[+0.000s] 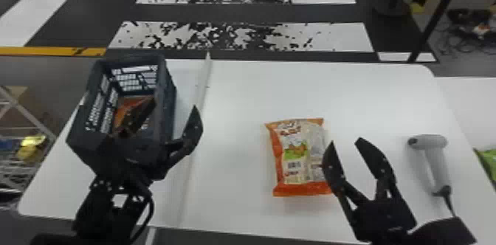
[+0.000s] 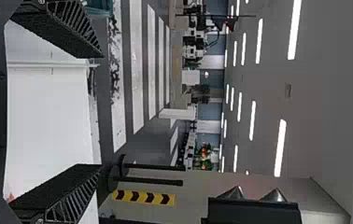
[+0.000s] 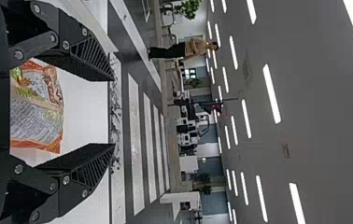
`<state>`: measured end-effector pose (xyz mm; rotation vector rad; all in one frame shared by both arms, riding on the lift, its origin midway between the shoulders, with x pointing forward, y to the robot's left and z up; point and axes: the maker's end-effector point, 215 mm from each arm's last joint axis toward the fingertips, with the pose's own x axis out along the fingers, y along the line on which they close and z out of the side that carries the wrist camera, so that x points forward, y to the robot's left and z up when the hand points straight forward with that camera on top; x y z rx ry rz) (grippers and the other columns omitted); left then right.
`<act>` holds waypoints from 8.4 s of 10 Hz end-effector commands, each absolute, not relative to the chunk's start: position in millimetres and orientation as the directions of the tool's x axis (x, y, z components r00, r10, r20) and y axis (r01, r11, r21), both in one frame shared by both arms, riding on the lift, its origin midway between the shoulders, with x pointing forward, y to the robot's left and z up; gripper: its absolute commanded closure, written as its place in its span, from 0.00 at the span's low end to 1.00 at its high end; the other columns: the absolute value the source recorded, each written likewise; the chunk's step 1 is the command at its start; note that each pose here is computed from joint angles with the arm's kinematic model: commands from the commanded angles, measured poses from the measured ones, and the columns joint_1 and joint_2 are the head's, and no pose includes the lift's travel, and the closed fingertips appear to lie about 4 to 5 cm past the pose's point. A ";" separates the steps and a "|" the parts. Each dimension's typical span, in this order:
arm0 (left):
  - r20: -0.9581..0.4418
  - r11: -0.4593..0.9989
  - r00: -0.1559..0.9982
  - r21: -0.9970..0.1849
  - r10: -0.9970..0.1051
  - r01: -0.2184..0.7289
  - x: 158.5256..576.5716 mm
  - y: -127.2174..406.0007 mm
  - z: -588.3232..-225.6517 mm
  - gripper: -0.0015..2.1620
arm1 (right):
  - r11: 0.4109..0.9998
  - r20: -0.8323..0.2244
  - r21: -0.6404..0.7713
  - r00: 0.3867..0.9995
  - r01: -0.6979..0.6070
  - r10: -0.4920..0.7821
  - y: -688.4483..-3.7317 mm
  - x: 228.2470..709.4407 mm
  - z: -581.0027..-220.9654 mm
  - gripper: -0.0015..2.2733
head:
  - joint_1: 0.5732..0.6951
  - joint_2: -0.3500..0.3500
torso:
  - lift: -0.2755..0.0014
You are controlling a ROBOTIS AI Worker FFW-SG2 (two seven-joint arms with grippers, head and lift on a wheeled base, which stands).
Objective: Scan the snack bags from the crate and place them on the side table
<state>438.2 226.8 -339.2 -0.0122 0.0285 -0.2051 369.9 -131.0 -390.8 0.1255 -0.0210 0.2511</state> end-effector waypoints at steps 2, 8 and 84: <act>0.002 0.989 0.989 -0.016 -0.148 0.148 423.3 258.5 -335.1 0.02 | 0.949 -0.032 0.111 0.954 -0.295 0.300 -105.1 379.3 -407.7 0.89 | 1.00 0.72 | 0.70; -0.014 0.993 0.994 -0.054 -0.110 0.109 421.5 288.9 -345.4 0.03 | 0.932 -0.276 0.004 0.895 -0.363 0.350 -82.0 418.5 -465.2 0.99 | 1.00 0.89 | 0.70; -0.027 0.987 0.991 -0.101 -0.130 0.127 423.6 256.9 -357.6 0.04 | 0.992 -0.699 -0.122 0.711 -0.012 -0.077 -399.7 436.5 -535.1 0.25 | 1.00 0.24 | 0.70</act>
